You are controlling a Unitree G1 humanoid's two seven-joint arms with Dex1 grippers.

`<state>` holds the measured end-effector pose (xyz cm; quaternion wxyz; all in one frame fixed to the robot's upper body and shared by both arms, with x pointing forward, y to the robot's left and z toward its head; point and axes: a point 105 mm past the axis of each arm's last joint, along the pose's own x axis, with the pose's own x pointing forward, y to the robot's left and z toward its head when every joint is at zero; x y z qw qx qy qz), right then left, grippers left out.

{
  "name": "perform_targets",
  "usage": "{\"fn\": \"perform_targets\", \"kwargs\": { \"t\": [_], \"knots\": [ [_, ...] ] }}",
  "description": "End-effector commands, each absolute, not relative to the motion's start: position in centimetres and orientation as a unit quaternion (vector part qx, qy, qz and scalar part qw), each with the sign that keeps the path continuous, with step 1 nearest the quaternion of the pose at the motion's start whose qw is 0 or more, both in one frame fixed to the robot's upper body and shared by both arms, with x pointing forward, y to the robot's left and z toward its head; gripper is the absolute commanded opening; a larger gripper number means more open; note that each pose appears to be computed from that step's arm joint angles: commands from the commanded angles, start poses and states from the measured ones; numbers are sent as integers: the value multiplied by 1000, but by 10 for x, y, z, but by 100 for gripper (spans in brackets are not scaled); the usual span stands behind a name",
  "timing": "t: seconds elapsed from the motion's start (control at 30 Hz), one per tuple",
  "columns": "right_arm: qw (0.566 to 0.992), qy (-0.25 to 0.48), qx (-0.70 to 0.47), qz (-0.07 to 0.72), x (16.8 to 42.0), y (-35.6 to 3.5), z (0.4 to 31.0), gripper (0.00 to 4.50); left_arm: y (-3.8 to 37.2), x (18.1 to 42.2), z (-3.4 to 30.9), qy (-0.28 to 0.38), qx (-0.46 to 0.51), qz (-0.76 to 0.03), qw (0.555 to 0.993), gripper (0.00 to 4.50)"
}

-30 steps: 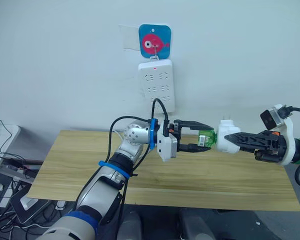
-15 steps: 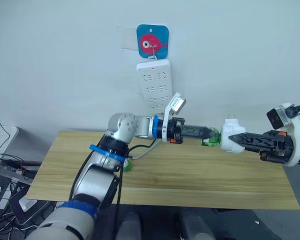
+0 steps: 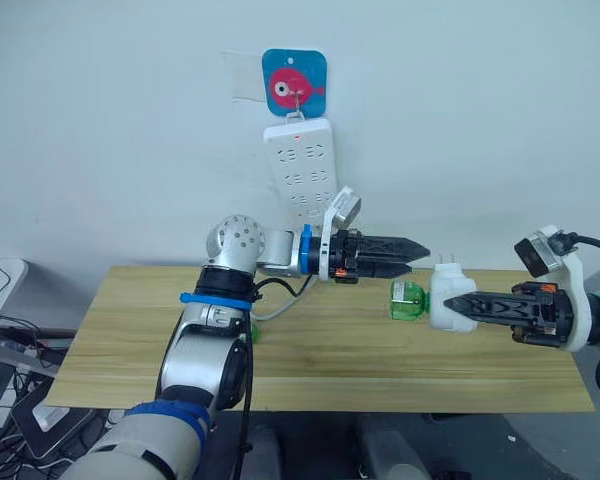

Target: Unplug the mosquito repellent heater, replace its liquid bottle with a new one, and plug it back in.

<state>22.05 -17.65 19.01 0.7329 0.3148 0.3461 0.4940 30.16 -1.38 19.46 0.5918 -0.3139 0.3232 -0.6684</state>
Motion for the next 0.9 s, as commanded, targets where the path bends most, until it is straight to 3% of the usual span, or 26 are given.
{"fn": "perform_targets", "kwargs": {
  "t": [0.03, 0.17, 0.33, 0.57, 0.7, 0.9],
  "knots": [
    [736, 324, 320, 502, 221, -182, 204, 304, -5, 299, 224, 184, -224, -729, 620, 446],
    [745, 309, 336, 487, 229, -191, 208, 304, 6, 288, 236, 11, -49, -773, 632, 446],
    [746, 298, 349, 482, 236, -196, 212, 304, 12, 276, 231, -205, 118, -755, 612, 446],
    [737, 299, 349, 496, 236, -192, 214, 304, 10, 274, 204, -366, 264, -691, 565, 446],
    [730, 298, 346, 509, 236, -186, 215, 304, 5, 275, 192, -414, 302, -662, 546, 446],
    [724, 295, 342, 522, 234, -180, 216, 304, -6, 284, 197, -469, 313, -606, 561, 446]
  ]
}}
